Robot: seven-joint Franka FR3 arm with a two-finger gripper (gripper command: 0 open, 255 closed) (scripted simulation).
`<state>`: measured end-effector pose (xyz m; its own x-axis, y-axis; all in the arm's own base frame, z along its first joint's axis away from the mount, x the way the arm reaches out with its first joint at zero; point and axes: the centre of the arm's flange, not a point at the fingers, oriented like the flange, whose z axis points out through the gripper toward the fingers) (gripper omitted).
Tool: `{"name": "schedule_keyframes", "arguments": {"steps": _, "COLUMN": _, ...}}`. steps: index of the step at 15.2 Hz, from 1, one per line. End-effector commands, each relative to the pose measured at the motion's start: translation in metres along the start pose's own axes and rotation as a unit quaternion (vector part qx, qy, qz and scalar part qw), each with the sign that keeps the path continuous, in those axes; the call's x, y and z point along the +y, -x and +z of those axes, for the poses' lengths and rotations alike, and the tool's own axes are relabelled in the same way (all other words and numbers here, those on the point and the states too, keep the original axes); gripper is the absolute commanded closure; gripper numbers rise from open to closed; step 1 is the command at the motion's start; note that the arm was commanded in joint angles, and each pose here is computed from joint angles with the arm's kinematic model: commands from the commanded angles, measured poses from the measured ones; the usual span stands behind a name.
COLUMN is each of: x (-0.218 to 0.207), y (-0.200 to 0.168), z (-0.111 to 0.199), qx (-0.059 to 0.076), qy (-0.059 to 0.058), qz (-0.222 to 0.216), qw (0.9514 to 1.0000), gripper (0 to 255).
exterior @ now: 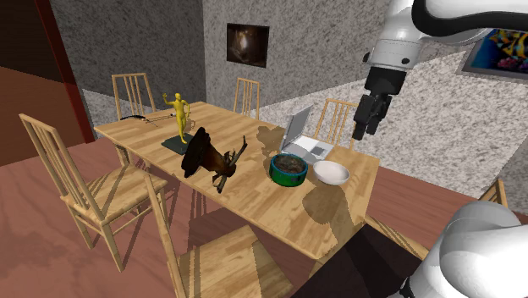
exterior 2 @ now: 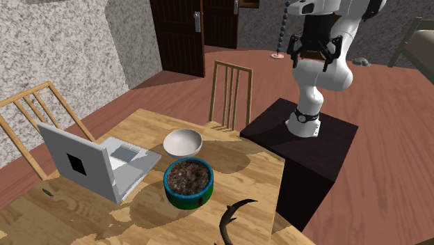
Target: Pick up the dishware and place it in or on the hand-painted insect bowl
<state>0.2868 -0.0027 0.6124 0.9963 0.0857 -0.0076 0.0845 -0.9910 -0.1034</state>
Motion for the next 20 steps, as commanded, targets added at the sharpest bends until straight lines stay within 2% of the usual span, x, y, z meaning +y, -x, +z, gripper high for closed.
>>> {"name": "schedule_keyframes", "arguments": {"steps": 1, "x": 0.0, "y": 0.0, "z": 0.0, "qx": 0.0, "qy": 0.0, "qz": 0.0, "qw": 1.0, "gripper": 0}}
{"name": "schedule_keyframes", "arguments": {"steps": 20, "x": 0.207, "y": -0.077, "z": 0.117, "qx": 0.006, "qy": 0.001, "qz": 0.0, "qw": 1.0, "gripper": 0}}
